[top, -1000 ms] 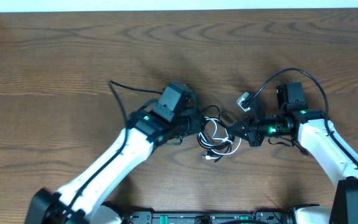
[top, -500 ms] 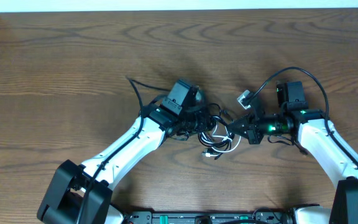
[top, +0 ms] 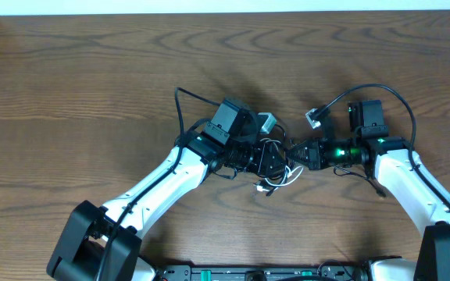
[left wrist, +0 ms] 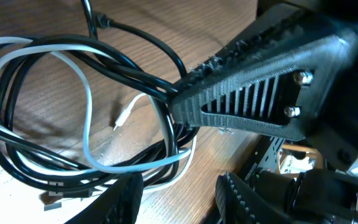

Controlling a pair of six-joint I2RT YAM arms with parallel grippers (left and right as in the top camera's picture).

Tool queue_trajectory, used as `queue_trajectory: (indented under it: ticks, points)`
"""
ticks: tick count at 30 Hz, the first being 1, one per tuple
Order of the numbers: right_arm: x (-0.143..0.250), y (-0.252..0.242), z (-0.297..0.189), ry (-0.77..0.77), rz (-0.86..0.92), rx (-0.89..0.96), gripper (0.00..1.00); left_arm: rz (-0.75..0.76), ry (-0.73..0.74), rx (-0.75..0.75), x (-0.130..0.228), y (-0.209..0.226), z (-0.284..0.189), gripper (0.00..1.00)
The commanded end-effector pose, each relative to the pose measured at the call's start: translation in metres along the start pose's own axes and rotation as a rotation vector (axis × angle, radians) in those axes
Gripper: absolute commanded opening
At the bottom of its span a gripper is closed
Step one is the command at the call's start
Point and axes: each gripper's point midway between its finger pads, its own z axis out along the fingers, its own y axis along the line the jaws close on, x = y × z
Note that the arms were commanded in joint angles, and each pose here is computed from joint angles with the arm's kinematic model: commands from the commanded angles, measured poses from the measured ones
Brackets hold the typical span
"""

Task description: Untangle cables

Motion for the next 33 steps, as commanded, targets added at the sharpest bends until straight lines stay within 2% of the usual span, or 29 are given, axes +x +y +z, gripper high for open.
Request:
queue_trajectory:
  ticks: [1,13,25,26,28,29,33]
  points:
    - [-0.004,0.015,-0.003,-0.006,0.071,-0.056,0.01,0.057,0.008,0.022,0.001,-0.005,0.0,0.43]
    - [-0.004,0.013,-0.003,-0.006,0.135,-0.044,0.01,0.111,-0.067,-0.129,-0.007,0.012,0.012,0.44]
    - [-0.004,0.012,-0.002,-0.005,0.151,-0.043,0.01,0.064,0.032,-0.133,0.01,0.036,0.045,0.43]
    - [-0.004,0.012,-0.002,-0.005,0.151,-0.043,0.01,0.059,0.039,-0.136,0.011,0.038,0.046,0.37]
    - [-0.004,0.012,-0.002,-0.005,0.15,-0.043,0.01,0.055,0.044,-0.138,0.012,0.04,0.048,0.13]
    - [-0.004,0.012,-0.002,-0.005,0.15,-0.043,0.01,0.055,0.044,-0.138,0.012,0.04,0.048,0.08]
    - [-0.004,0.012,-0.002,-0.005,0.149,-0.042,0.01,0.055,0.037,-0.134,0.01,0.04,0.047,0.08]
